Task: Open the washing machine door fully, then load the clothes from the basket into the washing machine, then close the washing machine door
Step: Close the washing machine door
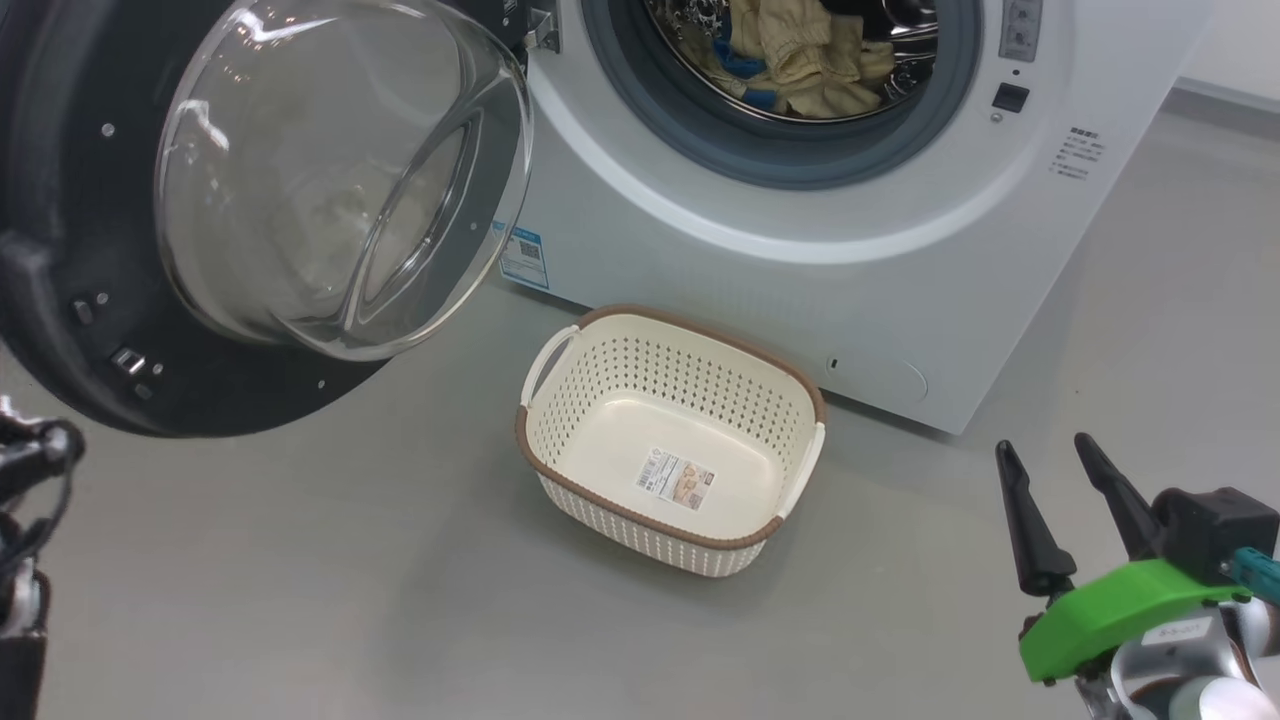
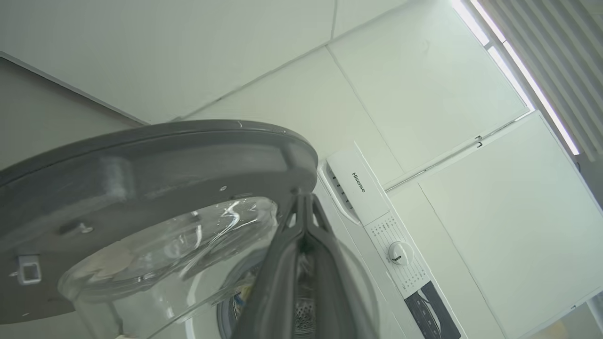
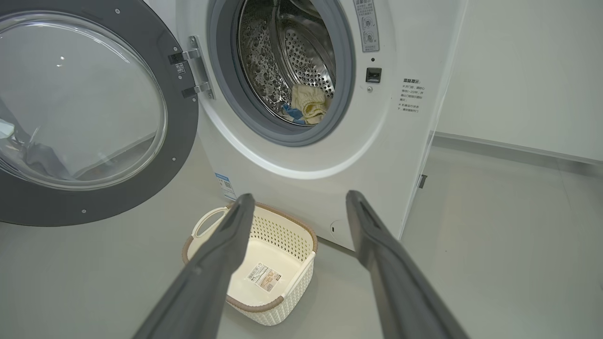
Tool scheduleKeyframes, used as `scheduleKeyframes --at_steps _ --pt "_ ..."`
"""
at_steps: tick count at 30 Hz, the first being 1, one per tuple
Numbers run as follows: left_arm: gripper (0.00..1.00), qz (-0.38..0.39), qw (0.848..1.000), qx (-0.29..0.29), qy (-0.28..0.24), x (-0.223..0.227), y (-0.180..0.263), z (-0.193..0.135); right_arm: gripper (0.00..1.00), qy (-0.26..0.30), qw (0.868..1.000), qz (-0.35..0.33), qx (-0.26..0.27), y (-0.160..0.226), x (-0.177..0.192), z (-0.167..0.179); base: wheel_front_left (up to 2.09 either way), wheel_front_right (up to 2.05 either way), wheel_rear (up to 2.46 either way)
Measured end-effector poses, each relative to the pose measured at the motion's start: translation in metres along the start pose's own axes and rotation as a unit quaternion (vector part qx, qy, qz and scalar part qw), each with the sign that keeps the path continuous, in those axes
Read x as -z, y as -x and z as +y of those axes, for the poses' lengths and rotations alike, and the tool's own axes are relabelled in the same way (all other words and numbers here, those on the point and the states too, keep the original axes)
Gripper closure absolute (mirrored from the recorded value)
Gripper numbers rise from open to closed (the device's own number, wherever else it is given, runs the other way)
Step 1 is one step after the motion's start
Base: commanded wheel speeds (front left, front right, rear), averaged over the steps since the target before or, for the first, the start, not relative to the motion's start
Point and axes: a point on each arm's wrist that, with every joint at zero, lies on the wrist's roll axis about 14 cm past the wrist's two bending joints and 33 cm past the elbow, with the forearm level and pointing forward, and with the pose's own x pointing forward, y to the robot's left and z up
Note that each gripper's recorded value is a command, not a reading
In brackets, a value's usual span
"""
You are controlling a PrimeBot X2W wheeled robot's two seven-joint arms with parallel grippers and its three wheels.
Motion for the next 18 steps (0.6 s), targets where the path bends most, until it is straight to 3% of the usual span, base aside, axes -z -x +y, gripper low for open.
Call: scheduleKeyframes --at_steps 6,18 --pt "1.0 -0.022 0.999 -0.026 0.039 -0.028 -0.025 0.022 0.0 0.003 1.0 0.009 0.014 0.002 0.004 -0.01 0.0 0.0 0.0" --pt "1.0 -0.043 0.988 -0.118 0.088 -0.041 -0.058 0.088 0.0 0.004 0.999 0.021 0.041 0.006 0.006 -0.03 0.0 0.0 0.0"
